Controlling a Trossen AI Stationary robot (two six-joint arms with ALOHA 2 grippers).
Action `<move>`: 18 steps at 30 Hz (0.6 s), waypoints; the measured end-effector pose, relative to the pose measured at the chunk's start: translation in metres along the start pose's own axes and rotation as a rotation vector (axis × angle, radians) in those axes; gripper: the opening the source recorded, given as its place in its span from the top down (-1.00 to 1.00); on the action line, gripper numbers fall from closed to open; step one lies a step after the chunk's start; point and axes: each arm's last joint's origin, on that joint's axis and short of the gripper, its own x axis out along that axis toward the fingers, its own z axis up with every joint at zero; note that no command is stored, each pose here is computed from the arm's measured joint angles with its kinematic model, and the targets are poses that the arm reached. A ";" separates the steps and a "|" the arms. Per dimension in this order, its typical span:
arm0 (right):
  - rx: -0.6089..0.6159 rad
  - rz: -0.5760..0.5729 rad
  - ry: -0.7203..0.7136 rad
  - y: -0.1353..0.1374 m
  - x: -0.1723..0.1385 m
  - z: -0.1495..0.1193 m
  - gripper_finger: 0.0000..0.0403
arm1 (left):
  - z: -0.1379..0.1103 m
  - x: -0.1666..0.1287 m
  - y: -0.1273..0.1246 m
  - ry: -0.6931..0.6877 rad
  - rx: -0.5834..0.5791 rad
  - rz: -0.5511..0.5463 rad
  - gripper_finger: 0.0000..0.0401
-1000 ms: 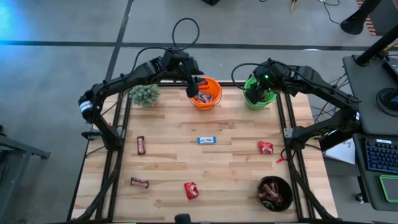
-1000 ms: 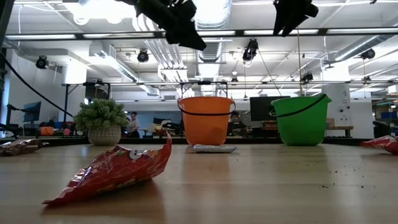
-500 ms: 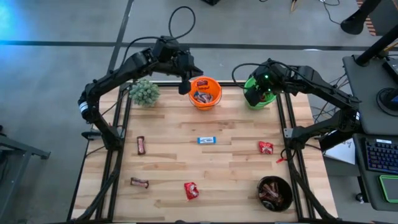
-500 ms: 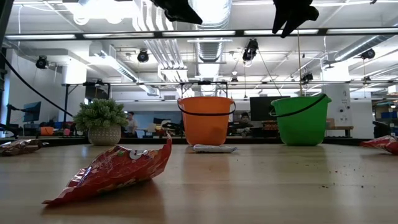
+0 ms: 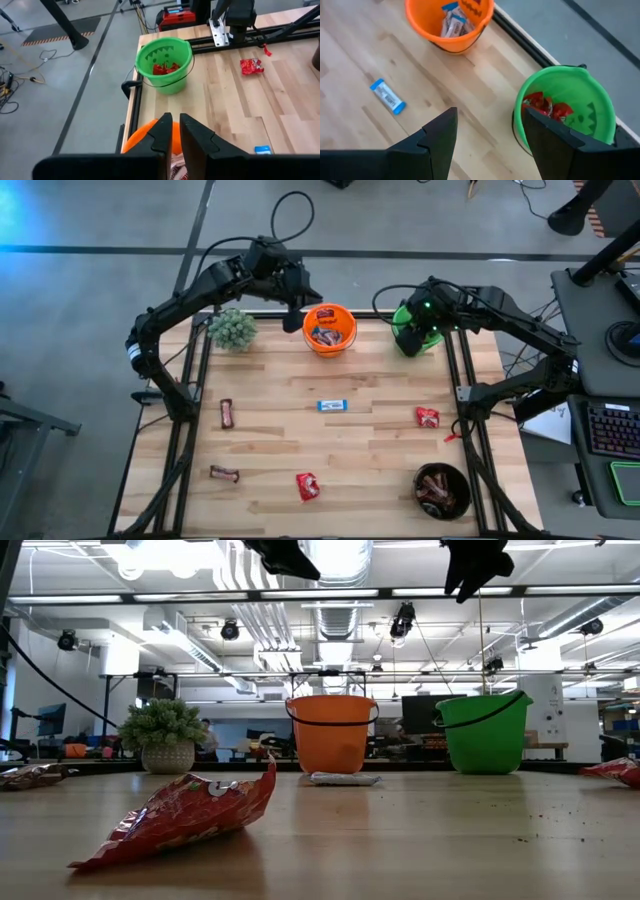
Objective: Organize candy in baskets
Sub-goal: Put the red candy into the green bucket
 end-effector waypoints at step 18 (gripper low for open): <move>-0.091 -0.019 0.013 0.005 0.015 0.008 -0.07 | -0.004 0.000 -0.002 0.035 -0.040 -0.013 0.91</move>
